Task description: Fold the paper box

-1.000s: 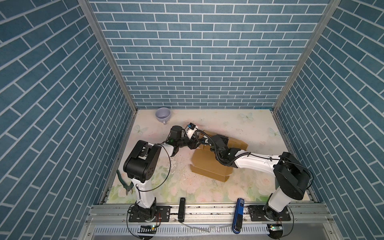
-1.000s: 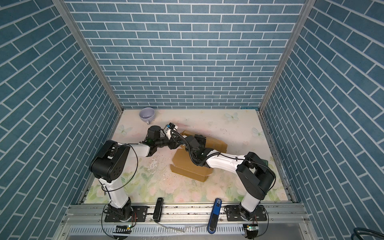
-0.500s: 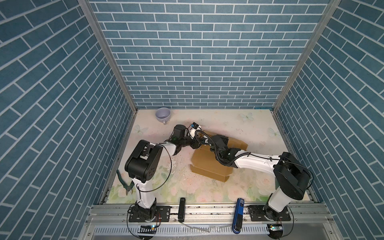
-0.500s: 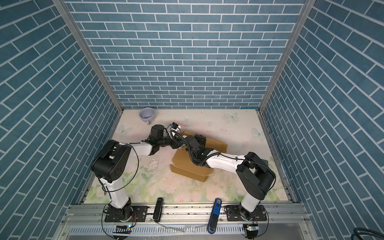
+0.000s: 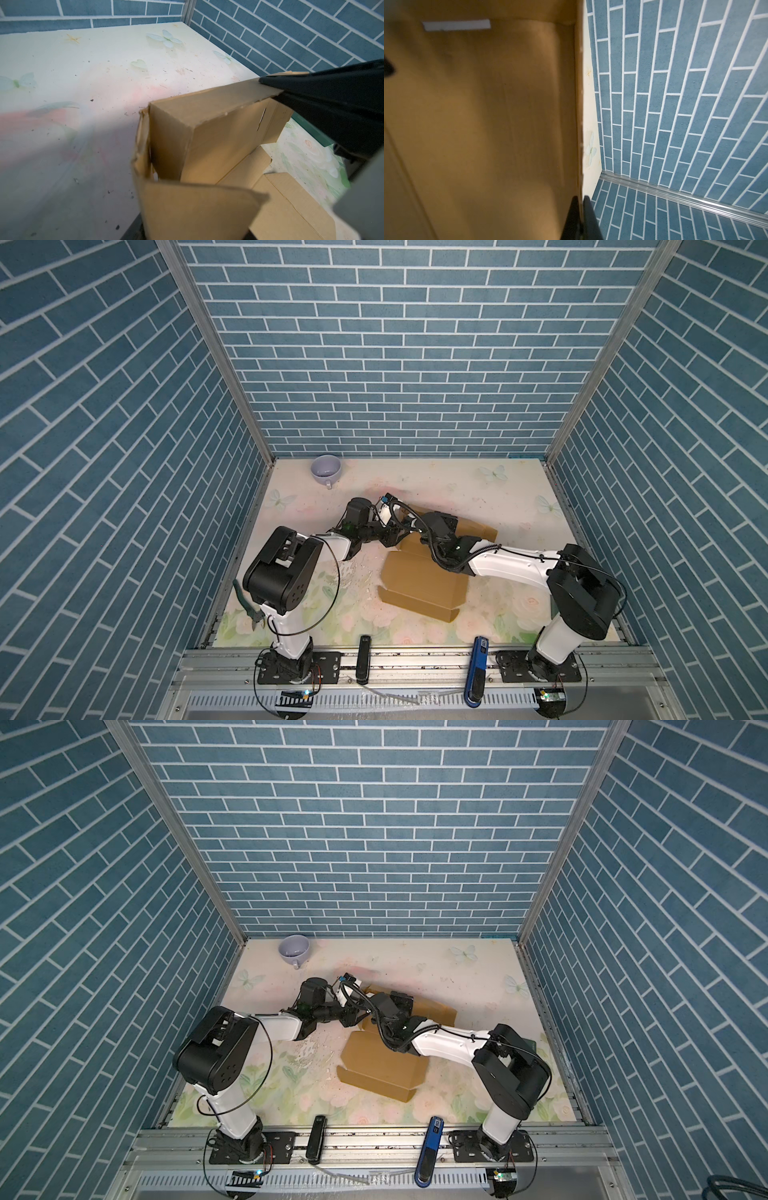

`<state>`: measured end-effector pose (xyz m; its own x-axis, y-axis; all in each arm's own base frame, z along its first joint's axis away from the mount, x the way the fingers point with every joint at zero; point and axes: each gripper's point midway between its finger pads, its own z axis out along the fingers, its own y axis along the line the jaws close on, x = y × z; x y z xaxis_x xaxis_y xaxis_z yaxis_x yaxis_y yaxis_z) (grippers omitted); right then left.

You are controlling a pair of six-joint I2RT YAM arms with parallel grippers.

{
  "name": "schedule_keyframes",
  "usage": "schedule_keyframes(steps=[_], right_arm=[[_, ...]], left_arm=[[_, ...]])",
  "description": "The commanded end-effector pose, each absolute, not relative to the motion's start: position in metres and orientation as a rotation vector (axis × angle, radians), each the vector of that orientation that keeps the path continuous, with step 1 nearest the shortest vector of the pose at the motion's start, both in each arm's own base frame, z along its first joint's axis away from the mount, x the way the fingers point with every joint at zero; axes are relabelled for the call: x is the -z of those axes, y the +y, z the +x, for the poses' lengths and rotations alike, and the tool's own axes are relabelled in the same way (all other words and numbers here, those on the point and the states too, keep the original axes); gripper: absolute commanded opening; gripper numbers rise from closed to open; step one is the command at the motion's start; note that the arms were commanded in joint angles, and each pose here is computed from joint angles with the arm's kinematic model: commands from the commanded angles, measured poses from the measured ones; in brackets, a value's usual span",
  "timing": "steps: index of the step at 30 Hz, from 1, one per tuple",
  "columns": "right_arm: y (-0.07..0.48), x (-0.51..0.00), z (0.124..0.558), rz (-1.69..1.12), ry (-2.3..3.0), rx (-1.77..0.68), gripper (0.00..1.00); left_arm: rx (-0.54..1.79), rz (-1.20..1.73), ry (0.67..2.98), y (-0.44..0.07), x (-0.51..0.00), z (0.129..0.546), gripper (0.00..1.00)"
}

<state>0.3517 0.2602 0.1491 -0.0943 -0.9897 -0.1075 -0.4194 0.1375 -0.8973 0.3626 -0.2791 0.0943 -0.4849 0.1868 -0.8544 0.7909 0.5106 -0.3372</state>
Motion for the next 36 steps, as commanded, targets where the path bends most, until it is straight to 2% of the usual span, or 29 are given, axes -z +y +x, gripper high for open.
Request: schedule_keyframes(steps=[1,9,20,28,36], right_arm=[[0.264,-0.152,0.35,-1.362,1.655,0.887,0.0],[0.264,-0.159,0.35,-1.375,1.619,0.904,0.0],[0.266,-0.167,0.359,-1.475,1.435,1.03,0.0],[0.266,-0.185,0.372,-1.438,1.28,1.143,0.0],[0.263,-0.197,0.375,-1.387,1.266,1.141,0.0]], left_arm=[[0.97,0.788,1.957,-0.278,-0.097,0.354,0.54],[0.916,0.706,2.021,-0.262,-0.091,0.361,0.58],[0.97,0.505,1.971,-0.223,-0.117,0.386,0.61],[0.986,0.445,1.957,-0.21,-0.116,0.397,0.62],[1.002,0.354,1.953,-0.189,-0.113,0.406,0.63]])
